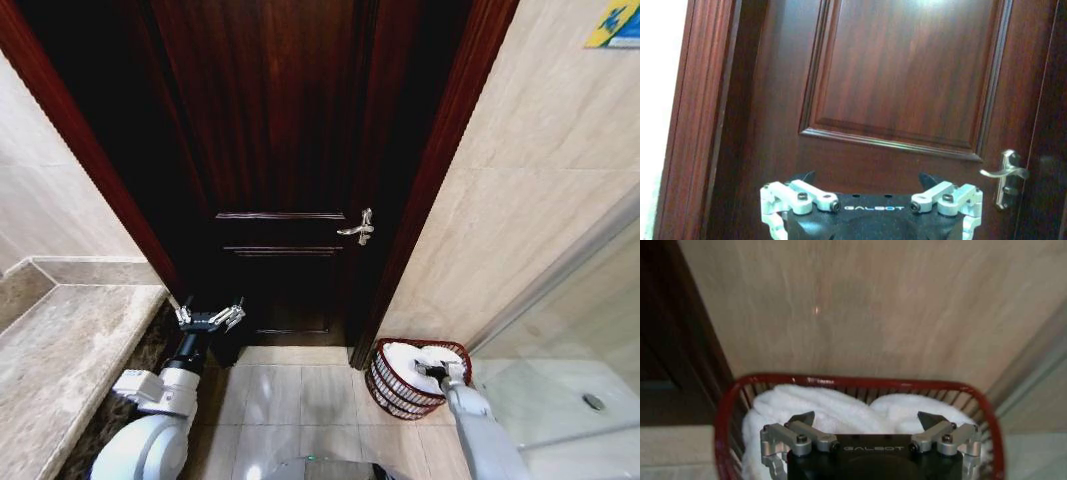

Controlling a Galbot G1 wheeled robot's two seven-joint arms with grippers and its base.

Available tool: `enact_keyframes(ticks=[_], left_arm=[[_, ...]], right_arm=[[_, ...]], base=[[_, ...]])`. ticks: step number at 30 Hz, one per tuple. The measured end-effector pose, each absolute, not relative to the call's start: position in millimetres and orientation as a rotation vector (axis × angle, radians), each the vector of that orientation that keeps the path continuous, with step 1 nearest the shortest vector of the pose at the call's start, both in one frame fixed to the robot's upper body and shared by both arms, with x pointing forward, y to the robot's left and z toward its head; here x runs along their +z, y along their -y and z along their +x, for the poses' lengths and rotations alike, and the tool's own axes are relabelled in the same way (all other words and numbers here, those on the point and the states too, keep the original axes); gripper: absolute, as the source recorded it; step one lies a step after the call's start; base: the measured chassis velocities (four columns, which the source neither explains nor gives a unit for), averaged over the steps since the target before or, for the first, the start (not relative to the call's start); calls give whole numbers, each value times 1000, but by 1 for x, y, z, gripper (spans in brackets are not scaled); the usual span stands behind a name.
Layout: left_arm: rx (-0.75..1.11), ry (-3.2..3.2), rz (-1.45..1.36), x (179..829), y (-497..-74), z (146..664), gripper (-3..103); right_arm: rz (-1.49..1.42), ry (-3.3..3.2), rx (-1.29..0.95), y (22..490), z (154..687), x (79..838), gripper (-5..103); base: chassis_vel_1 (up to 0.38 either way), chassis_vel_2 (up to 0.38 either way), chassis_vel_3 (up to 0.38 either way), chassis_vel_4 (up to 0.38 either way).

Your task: Discard the used towel into the hamper.

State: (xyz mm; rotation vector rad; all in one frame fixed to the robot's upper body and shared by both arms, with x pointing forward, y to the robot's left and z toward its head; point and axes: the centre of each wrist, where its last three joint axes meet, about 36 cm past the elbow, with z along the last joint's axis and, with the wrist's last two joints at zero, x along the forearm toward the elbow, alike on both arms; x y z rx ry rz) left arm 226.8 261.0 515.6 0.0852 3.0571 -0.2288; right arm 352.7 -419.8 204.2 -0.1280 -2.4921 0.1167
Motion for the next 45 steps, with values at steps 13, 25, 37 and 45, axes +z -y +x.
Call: enact_keyframes(ticks=[13, 25, 37, 45], left_arm=[[-229, -3057, 85, 516, -261, 227, 100], [-229, -3057, 85, 516, -261, 227, 100], [-229, -3057, 85, 516, -261, 227, 100], [-229, -3057, 85, 516, -261, 227, 100]], right_arm=[[-1, 2857, 81, 355, 245, 341, 100], [70, 3153, 68, 269, 217, 437, 100], [117, 3267, 116, 258, 211, 482, 100], [131, 3258, 109, 259, 210, 477, 100]], base=[[0, 0, 0, 0], [0, 0, 0, 0], [0, 0, 0, 0], [0, 0, 0, 0]])
